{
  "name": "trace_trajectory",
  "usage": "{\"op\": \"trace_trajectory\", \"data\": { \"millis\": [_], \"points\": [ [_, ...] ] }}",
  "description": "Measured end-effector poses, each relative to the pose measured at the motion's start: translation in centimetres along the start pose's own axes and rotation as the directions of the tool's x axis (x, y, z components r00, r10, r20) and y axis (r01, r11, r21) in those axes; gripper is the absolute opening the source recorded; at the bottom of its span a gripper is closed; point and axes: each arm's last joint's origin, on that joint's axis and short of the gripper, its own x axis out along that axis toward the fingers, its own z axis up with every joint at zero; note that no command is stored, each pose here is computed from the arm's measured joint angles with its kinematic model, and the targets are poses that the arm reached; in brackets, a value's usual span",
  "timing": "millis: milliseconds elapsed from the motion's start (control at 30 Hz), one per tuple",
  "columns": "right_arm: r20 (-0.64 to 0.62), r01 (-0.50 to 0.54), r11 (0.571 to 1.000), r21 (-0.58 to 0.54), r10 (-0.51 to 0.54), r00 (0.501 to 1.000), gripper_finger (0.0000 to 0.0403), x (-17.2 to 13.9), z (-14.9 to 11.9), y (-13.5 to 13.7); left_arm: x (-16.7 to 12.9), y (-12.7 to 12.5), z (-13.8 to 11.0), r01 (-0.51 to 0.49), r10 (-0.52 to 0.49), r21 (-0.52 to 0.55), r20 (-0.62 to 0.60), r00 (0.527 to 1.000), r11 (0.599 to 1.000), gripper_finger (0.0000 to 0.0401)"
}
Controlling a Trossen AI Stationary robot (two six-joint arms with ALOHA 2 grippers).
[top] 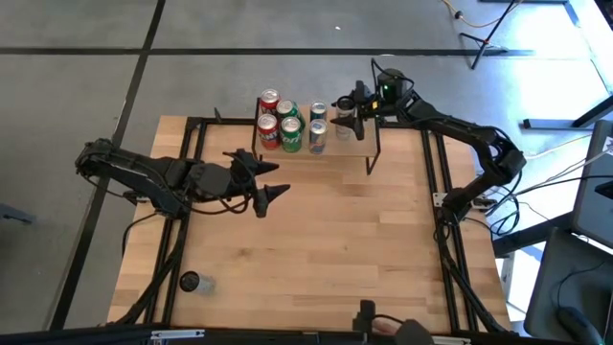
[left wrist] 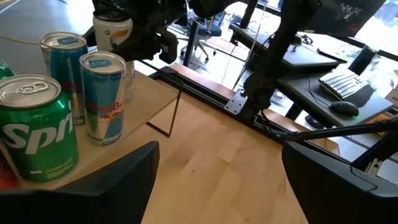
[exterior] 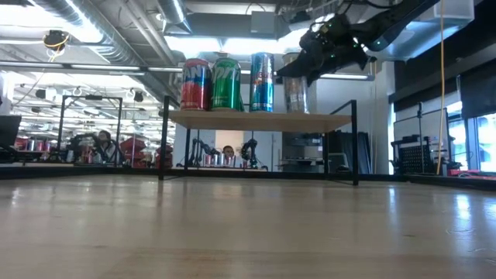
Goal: Place canned beverage on shelf
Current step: Put the top white-yellow soda can on the shelf
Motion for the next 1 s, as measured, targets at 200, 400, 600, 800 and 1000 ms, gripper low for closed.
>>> {"op": "trace_trajectory", "data": {
  "millis": [200, 400, 600, 800, 1000],
  "points": [
    [0.028, 0.0, 1.0, -0.025, 0.0, 1.0, 0.0237, 0.34, 0.0, -0.27, 0.01, -0.01, -0.01, 0.0, 0.0, 0.0, -0.001, 1.0, 1.0, 0.033],
    [0.017, -0.025, 1.0, -0.012, 0.025, 1.0, 0.0237, 0.77, -0.56, -0.43, 0.02, -0.03, -0.04, 0.005, -0.005, -0.003, -0.004, 1.0, 1.0, 0.033],
    [0.017, -0.023, 1.0, -0.014, 0.023, 1.0, 0.0243, 0.79, -0.55, -0.43, 0.02, -0.03, -0.04, 0.007, -0.007, -0.024, -0.004, 1.0, 1.0, 0.033],
    [0.013, -0.019, 1.0, -0.01, 0.019, 1.0, 0.0279, 0.79, -0.59, -0.44, 0.02, -0.03, -0.04, 0.007, -0.007, -0.025, -0.005, 1.0, 1.0, 0.033],
    [0.014, -0.015, 1.0, -0.01, 0.015, 1.0, 0.0301, 0.7, -0.49, -0.41, 0.02, -0.03, -0.04, 0.007, -0.007, -0.027, -0.005, 1.0, 1.0, 0.033]
  ]
}}
